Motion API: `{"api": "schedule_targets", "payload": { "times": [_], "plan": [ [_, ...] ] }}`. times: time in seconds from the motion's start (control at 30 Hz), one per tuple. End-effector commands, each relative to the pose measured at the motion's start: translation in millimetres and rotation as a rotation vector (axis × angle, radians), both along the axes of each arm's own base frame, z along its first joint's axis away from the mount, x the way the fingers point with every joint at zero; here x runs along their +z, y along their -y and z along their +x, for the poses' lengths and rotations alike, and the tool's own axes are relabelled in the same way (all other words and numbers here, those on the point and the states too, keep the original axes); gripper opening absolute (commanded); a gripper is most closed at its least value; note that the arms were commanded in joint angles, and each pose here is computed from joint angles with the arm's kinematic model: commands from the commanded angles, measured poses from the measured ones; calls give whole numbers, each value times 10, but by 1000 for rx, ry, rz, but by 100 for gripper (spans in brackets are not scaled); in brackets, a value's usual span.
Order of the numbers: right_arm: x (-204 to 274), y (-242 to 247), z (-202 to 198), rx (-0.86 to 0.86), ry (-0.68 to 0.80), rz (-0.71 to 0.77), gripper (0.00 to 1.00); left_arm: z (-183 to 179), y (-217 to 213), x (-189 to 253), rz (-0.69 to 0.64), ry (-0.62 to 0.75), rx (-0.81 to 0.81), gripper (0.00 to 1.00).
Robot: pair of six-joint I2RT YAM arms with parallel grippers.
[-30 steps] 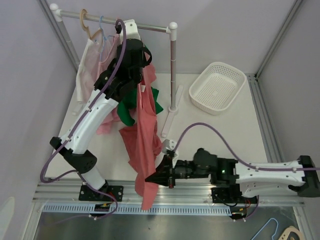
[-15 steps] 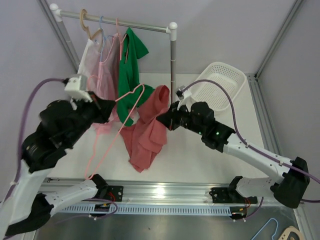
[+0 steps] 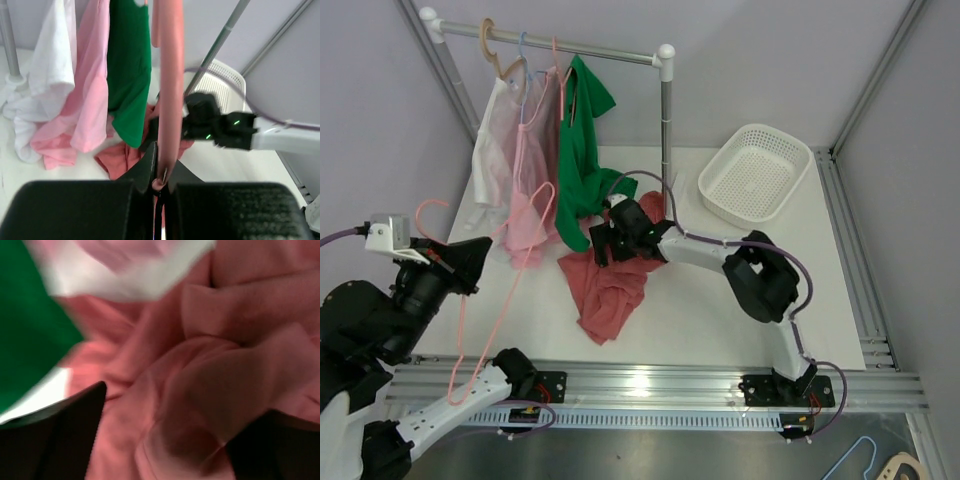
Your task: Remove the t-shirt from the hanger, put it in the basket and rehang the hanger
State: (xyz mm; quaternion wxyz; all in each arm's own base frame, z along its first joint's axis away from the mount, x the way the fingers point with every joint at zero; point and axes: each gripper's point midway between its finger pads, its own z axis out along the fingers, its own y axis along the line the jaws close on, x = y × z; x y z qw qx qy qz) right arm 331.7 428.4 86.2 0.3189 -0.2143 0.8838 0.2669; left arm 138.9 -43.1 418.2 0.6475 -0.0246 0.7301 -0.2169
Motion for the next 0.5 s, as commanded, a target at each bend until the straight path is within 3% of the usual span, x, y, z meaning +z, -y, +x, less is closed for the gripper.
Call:
{"api": "schedule_targets", "payload": {
  "times": [0.0,0.23,0.27,0.3,0.33,0.37,0.4,0.43,0.47],
  "plan": [
    [-315,32,-73,-31,14,-167,99,82,31,407,14,123,-5,1],
    [-901,166,-735,53,-90,-363,99,467,362,1034,62,262,-15,1],
    [-915,147,-903,81,-104,-367,90,687,547,983,103,227,-16,1],
    [-1022,263,-1072,93,-131,-399,53,788,618,1018,104,222,-7,1],
    [-1020,302,-1181,97,-138,-406,34,805,630,1226,72,252,-6,1],
    [-798,275,-1293,112,-129,-360,12,1029,849,1130,107,214,-25,1],
    [-683,216,-1505,143,-129,-324,0,1102,918,1204,103,219,-29,1],
    [-646,329,-1675,157,-145,-319,0,1184,965,1273,105,228,-24,1],
    [-163,275,-1789,180,-117,-206,0,1263,1011,1311,112,231,-19,1]
  ]
}}
